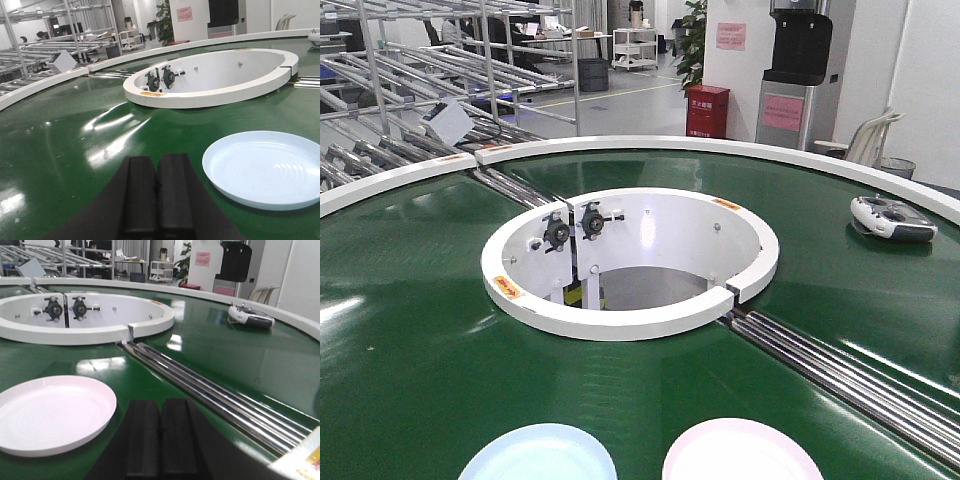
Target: Grab plate from conveyor and place on tray
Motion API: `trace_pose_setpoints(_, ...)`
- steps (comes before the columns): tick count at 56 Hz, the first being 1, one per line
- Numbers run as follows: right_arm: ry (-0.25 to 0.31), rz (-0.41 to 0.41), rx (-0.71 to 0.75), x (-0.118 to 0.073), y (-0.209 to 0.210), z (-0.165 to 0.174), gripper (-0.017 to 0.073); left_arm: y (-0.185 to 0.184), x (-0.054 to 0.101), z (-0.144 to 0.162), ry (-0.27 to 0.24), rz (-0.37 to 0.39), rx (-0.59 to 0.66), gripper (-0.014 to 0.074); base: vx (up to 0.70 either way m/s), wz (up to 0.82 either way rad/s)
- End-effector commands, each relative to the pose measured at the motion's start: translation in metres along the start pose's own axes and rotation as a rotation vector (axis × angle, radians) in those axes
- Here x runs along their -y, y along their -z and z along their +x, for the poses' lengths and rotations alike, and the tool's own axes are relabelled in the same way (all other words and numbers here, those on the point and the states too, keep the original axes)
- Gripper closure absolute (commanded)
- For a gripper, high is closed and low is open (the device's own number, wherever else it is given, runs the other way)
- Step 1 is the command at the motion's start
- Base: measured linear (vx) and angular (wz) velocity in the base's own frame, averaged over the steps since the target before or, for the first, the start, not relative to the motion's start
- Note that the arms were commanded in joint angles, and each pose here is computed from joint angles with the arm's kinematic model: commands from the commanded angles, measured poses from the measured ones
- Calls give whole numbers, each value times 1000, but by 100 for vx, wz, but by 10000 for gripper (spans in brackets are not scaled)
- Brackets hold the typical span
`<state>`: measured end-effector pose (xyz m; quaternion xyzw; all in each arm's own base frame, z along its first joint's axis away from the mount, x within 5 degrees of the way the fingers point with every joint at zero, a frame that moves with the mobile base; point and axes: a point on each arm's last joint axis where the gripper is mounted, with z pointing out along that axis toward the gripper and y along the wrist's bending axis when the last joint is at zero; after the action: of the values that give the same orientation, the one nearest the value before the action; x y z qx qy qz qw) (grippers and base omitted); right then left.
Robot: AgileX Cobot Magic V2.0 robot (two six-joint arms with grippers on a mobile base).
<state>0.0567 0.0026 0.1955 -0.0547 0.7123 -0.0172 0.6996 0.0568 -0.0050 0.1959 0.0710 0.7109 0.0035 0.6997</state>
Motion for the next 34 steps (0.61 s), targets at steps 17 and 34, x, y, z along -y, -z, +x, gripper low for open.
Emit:
trace_pose_setpoints(17, -46, 14, 474, 8, 25, -97, 572, 15, -7, -80, 291, 37, 429, 591, 0, 0)
trace_pose_setpoints(34, 27, 37, 286, 23, -15, -223, 572, -44, -23, -238, 146, 5, 363, 591, 0, 0)
